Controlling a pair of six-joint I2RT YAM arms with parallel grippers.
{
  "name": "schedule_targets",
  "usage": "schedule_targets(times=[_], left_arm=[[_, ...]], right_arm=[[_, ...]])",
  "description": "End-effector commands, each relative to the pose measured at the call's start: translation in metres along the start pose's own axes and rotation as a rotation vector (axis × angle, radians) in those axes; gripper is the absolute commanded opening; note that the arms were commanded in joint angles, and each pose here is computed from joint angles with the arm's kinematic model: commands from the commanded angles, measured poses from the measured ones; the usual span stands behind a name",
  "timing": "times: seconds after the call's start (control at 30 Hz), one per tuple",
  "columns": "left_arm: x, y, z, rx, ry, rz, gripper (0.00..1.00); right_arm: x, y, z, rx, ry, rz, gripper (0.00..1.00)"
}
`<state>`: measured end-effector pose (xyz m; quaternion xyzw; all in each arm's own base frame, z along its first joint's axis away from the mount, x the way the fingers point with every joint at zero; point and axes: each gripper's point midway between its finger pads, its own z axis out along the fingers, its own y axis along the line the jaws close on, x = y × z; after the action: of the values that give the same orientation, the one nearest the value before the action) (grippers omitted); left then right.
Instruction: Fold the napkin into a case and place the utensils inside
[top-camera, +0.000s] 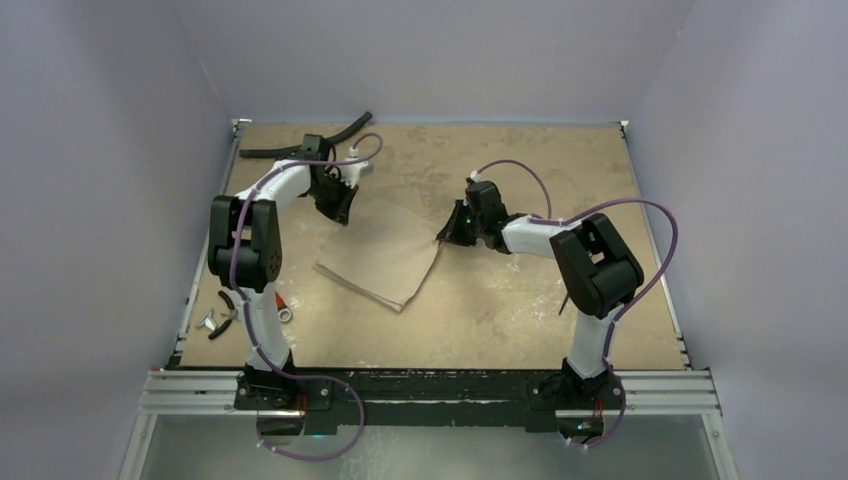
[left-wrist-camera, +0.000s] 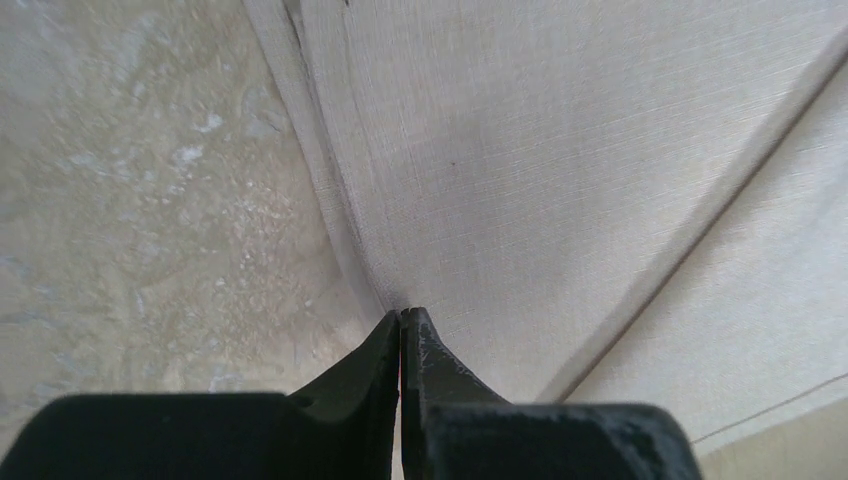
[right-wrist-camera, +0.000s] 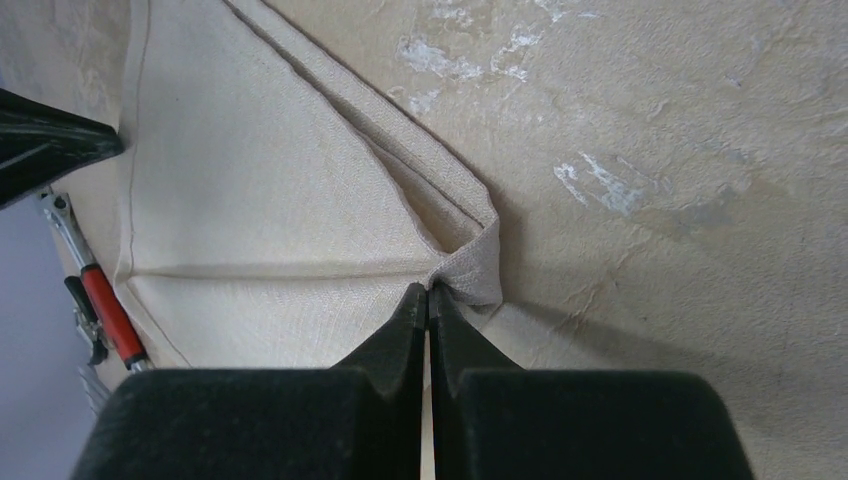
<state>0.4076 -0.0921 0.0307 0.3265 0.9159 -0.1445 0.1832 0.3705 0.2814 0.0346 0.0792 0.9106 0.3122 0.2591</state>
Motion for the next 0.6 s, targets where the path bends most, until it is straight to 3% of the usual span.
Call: schedule_targets(times=[0.0, 0.17, 0.47, 0.57], left_arm=[[-0.042, -0.017, -0.035, 0.043, -0.091, 0.014, 0.03], [-0.048, -0.049, -0.039, 0.104, -0.086, 0.075, 0.04], [-0.009, -0.093, -0.026, 0.203, -0.019, 0.136, 0.04], [-0.002, -0.107, -0.021, 0.218, -0.019, 0.159, 0.04]], right_arm=[[-0.002, -0.002, 0.003, -0.001, -0.023, -0.015, 0.00], [-0.010, -0.009, 0.002, 0.023, -0.064, 0.000, 0.00], [-0.013, -0.003, -0.006, -0.027, -0.077, -0.026, 0.00], [-0.011, 0.000, -0.009, -0.049, -0.076, -0.043, 0.07]])
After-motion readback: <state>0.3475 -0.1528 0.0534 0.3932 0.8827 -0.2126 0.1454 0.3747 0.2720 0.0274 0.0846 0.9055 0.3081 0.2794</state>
